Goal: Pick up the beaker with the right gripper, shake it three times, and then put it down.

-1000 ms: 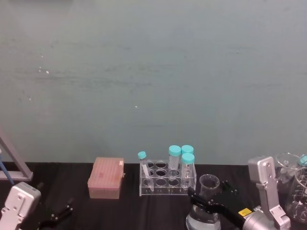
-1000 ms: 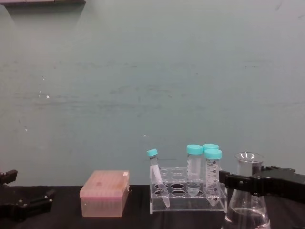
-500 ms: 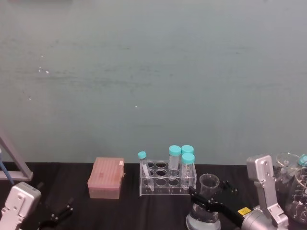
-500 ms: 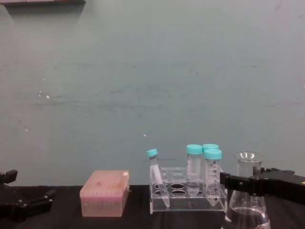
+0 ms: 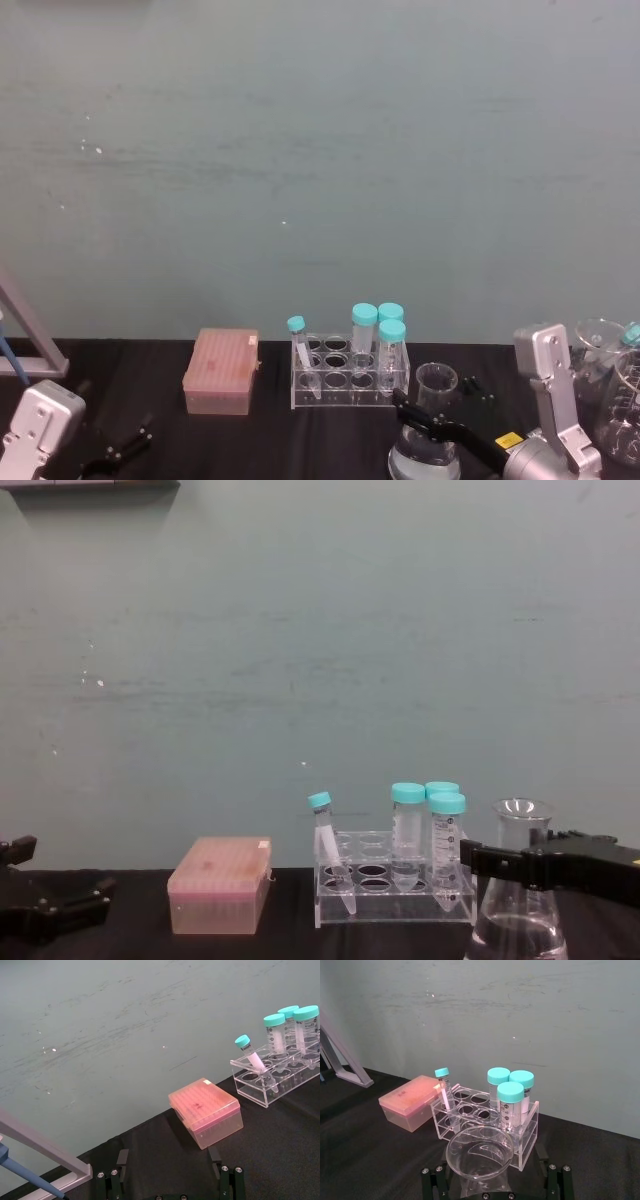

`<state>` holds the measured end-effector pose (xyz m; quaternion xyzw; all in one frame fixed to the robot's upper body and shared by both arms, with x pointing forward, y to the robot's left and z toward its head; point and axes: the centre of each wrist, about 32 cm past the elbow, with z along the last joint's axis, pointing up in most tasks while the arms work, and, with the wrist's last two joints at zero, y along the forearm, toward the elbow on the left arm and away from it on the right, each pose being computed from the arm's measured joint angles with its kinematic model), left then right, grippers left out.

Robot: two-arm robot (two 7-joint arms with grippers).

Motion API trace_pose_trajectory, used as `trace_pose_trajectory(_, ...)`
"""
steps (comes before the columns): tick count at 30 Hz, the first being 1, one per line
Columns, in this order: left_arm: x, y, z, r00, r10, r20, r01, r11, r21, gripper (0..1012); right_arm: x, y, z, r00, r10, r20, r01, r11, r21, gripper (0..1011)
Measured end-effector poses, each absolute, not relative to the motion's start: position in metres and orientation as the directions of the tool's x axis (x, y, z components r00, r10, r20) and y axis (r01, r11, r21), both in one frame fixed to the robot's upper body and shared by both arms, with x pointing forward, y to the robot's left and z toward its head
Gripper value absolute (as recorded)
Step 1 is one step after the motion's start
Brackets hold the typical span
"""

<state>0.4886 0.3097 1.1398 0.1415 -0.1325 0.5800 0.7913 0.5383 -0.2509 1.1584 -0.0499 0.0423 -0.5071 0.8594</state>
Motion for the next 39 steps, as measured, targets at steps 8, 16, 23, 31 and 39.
trace_pose_trajectory(8, 0.4886, 0.3097, 1.1398, 0.292, 0.88, 0.374, -0.955, 0.287, 0.07, 1000, 0.5381, -0.2509, 1.1584, 0.484, -0.875, -0.022, 0.867, 0.482, -0.128, 1000)
trace_pose_trajectory(16, 0.4886, 0.3097, 1.1398, 0.292, 0.88, 0.374, -0.955, 0.287, 0.07, 1000, 0.5381, -0.251, 1.1585, 0.485, -0.875, -0.022, 0.866, 0.483, -0.126, 993)
trace_pose_trajectory(23, 0.4886, 0.3097, 1.1398, 0.292, 0.88, 0.374, -0.955, 0.287, 0.07, 1000, 0.5381, -0.251, 1.1586, 0.485, -0.874, -0.022, 0.866, 0.484, -0.126, 844)
trace_pose_trajectory(31, 0.4886, 0.3096, 1.1398, 0.292, 0.88, 0.374, -0.955, 0.287, 0.07, 1000, 0.5381, -0.251, 1.1586, 0.486, -0.874, -0.023, 0.866, 0.484, -0.126, 603)
trace_pose_trajectory(39, 0.4886, 0.3097, 1.1398, 0.292, 0.88, 0.374, -0.955, 0.287, 0.07, 1000, 0.5381, -0.251, 1.1586, 0.485, -0.874, -0.023, 0.866, 0.484, -0.126, 452)
